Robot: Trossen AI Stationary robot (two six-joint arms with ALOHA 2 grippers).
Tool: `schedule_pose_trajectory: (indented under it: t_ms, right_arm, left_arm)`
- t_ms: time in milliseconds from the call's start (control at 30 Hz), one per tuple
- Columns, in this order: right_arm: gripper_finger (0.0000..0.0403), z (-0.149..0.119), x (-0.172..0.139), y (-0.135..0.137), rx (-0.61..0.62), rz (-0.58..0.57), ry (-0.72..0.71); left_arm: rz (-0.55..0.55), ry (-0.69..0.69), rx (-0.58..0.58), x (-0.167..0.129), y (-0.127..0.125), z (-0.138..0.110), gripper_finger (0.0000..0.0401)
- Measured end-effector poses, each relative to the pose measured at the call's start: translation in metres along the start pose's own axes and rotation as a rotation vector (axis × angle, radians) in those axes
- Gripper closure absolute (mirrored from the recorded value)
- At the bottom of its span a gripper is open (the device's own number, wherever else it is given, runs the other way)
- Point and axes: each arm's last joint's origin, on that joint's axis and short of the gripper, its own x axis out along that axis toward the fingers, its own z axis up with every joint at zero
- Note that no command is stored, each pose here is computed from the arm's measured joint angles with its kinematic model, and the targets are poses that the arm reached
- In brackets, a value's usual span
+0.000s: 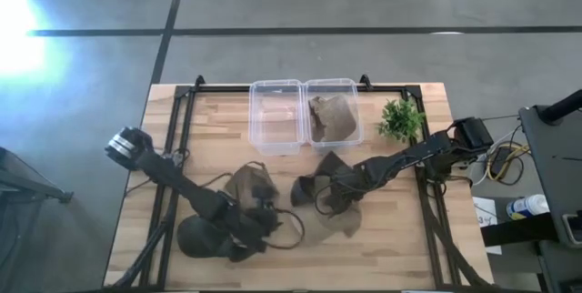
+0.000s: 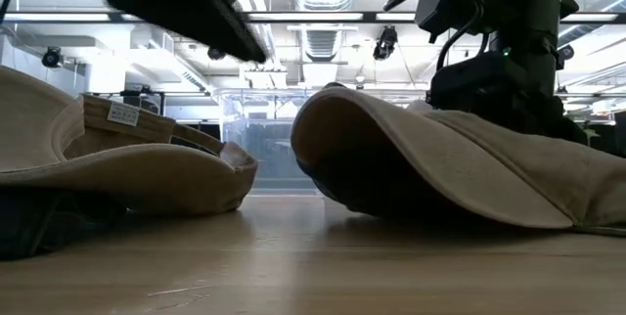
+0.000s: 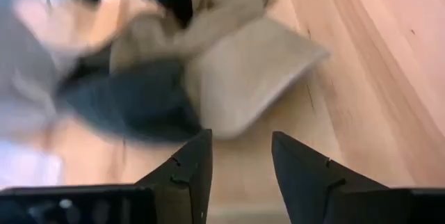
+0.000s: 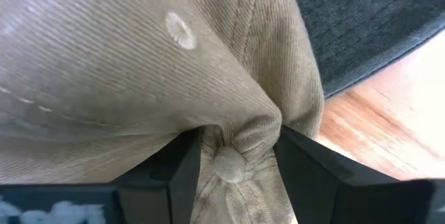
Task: Pick & Place hat
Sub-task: Put the right brown cap into the right transparent bin
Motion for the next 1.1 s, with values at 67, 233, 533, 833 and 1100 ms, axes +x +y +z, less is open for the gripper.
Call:
schedule_pose_trajectory:
  t_ms: [67, 233, 533, 833, 1100]
  right_arm:
    - [0.0225, 0.000, 0.000, 0.000, -0.001, 0.000, -0.001]
    - [0.0225, 0.000, -0.001, 0.001, -0.016, 0.011, -0.001]
    - [0.0225, 0.000, -0.001, 0.001, -0.047, 0.018, 0.000]
    - [0.0225, 0.000, -0.001, 0.001, -0.061, 0.019, 0.002]
    - [0.0225, 0.001, 0.000, 0.003, -0.078, 0.038, -0.001]
  left_arm:
    - [0.025, 0.010, 0.094, 0.007, -0.007, 0.006, 0.0259]
    - [0.180, 0.060, 0.252, 0.031, -0.020, 0.006, 0.0259]
    - [0.124, 0.078, 0.283, 0.052, -0.034, 0.004, 0.0259]
    - [0.076, 0.010, 0.343, 0.040, -0.053, 0.017, 0.0259]
    - [0.088, 0.020, 0.383, 0.062, -0.058, 0.007, 0.0259]
